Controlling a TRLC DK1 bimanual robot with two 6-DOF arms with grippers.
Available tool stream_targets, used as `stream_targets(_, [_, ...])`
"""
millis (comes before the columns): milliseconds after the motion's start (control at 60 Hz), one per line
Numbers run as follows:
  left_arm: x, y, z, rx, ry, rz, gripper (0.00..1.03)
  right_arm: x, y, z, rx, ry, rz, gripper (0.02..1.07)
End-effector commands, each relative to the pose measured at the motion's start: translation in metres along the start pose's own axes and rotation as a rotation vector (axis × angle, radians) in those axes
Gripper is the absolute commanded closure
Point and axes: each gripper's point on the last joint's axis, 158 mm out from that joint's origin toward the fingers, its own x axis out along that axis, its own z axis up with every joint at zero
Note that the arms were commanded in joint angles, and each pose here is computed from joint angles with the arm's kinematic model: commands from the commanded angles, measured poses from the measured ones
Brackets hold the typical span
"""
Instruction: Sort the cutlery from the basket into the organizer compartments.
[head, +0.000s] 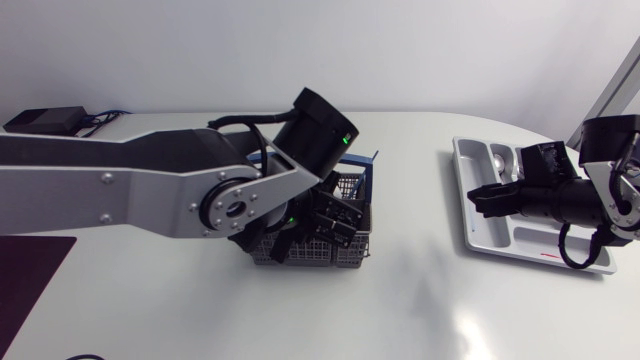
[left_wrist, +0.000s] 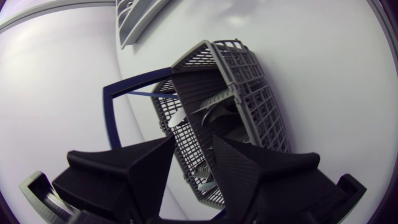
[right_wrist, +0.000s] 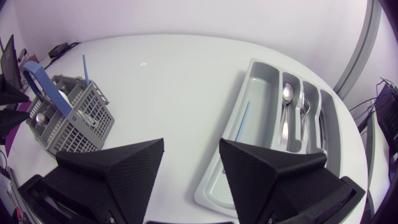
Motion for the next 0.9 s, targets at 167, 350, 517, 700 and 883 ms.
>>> stream_targets(167, [0.008,0.001,0.004,0.058,-0.016,-0.076,0.59,0.006,0.004,-0.012,-0.011,0.024,0.013,0.41])
stream_targets(350, [0.014,0.003,0.001,0.087,-0.012,-0.107,0.59,0.007,0.005,-0.013,-0.011,0.026,0.015,0.41])
stream_targets(517, [0.019,0.000,0.002,0.094,-0.029,-0.138,0.59,0.007,0.004,-0.012,-0.012,0.025,0.013,0.41])
stream_targets(700, [0.028,-0.003,0.009,0.106,-0.045,-0.155,0.56,0.008,0.005,-0.012,-0.015,0.029,0.014,0.41])
stream_targets(883, [0.034,-0.006,0.014,0.123,-0.060,-0.167,0.56,0.009,0.007,-0.014,-0.016,0.033,0.019,0.41])
